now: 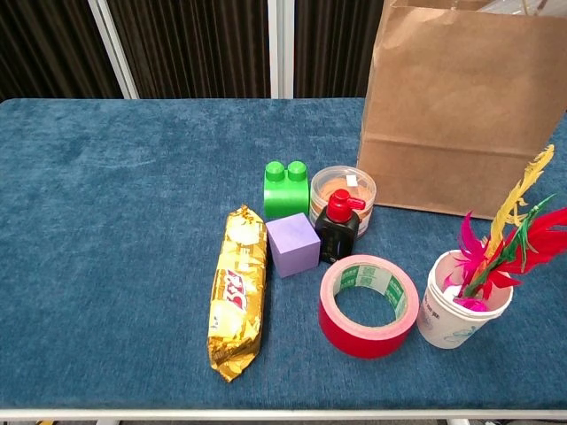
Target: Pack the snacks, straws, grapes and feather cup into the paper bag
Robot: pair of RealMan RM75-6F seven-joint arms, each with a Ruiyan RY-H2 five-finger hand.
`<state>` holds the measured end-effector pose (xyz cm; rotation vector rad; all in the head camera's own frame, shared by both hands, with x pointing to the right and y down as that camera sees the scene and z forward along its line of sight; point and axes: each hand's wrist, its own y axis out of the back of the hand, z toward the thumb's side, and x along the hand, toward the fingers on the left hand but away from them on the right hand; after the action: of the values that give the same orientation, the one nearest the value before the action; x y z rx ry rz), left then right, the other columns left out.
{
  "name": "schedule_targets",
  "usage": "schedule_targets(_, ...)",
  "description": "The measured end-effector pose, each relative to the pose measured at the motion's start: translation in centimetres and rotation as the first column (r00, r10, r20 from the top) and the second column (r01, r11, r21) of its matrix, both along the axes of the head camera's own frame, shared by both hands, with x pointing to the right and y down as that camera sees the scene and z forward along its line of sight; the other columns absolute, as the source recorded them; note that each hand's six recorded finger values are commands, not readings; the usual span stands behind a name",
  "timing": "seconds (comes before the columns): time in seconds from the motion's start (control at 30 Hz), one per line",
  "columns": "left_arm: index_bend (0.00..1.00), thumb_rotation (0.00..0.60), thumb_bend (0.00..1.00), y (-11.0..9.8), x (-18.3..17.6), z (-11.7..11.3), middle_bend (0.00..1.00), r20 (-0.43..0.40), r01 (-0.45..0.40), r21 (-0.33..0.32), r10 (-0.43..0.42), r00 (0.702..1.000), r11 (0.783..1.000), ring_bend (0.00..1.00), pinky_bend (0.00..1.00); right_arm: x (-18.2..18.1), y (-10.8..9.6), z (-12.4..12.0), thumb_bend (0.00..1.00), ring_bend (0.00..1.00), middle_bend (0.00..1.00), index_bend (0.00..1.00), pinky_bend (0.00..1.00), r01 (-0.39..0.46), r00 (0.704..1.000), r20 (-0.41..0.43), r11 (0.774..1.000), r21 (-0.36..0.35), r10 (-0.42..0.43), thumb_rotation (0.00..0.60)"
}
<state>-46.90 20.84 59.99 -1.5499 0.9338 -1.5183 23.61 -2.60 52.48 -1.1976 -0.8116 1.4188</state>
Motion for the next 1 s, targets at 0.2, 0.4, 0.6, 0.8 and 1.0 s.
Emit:
schedule_targets(0.2,0.10,0.600,0.09,-0.1,0.2,0.1,0.09,-0.002,-0.003,-0.001,0.003,1.000,1.000,0.00,0.14,0.1,-0.2,-0.8,0.00,0.21,0.38,0.35,0.35,-0.008,0.999,0.031,1.000,0.025,0.007,0.600)
schedule_targets(0.4,0.10,0.600,0.09,-0.2,0.4,-0.1,0.09,-0.003,-0.007,0.004,0.007,1.000,1.000,0.00,0.14,-0.9,-0.3,-2.7,0.00,0.22,0.38,0.35,0.35,0.010,0.993,0.116,0.996,0.092,-0.021,0.600)
schedule_targets(0.6,0.10,0.600,0.09,-0.1,0.4,-0.2,0.09,-0.002,-0.010,0.003,0.010,1.000,1.000,0.00,0.14,-3.2,0.0,-6.1,0.00,0.22,0.38,0.35,0.35,0.054,0.969,0.226,0.977,0.205,-0.101,0.600)
schedule_targets(0.8,0.10,0.600,0.09,-0.2,0.6,-0.3,0.09,-0.002,-0.015,0.004,0.015,1.000,1.000,0.00,0.14,-5.6,1.2,-9.2,0.00,0.22,0.38,0.35,0.35,0.105,0.934,0.306,0.960,0.258,-0.184,0.600)
schedule_targets(1.0,0.10,0.600,0.09,-0.1,0.9,0.0,0.09,-0.004,-0.017,0.000,0.017,1.000,1.000,0.00,0.14,-7.4,3.8,-10.7,0.00,0.22,0.38,0.35,0.35,0.188,0.887,0.377,0.954,0.232,-0.267,0.600)
